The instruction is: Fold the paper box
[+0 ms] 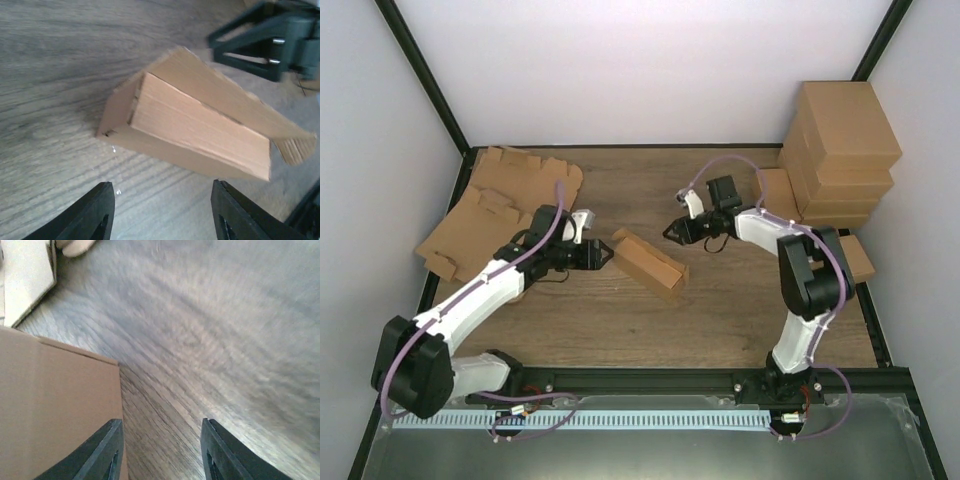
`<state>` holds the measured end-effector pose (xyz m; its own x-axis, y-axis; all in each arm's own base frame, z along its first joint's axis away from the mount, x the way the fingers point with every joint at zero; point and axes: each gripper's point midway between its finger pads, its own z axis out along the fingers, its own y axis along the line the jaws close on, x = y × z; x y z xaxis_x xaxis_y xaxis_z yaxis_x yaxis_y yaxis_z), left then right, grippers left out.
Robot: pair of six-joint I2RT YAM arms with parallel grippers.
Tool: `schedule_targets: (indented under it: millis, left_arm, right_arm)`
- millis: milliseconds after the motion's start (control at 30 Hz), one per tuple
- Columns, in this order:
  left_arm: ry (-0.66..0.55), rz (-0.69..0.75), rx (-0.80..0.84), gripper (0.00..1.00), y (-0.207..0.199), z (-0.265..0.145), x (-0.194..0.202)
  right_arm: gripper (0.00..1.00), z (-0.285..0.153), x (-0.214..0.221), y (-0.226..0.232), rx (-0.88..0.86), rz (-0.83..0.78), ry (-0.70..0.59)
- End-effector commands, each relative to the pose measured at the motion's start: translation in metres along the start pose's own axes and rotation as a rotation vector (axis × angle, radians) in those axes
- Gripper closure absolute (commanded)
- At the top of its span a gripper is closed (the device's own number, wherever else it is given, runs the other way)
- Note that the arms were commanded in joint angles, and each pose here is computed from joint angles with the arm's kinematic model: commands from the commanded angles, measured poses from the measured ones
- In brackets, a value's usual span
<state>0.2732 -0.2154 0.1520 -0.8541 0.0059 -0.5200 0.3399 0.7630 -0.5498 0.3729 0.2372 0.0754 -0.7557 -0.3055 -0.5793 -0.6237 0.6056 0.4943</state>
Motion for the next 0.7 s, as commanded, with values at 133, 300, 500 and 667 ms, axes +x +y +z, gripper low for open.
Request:
schedule_targets:
  millis: [133,300,500,667]
  left_arm:
    - [-0.129,0.116,-0.085,0.39,0.013,0.017,-0.051]
    - [-0.17,0.145,-0.039,0.3,0.003,0.024,-0.071]
    - [-0.155,0.137,0.005,0.29,0.0,0.041,-0.075]
    - [-0.121,0.148,-0.05,0.37,0.014,0.049,-0.069]
  right_arm:
    - [0.49,-0.072,-0.016,0.017,0.218,0.085,-0.146]
    - [0.43,-0.106,0.006,0.034,0.267,0.165,-0.213]
    - [0.42,-0.124,0.04,0.045,0.288,0.296,-0.205]
    - [0.4,-0.136,0.052,0.061,0.262,0.324,-0.211]
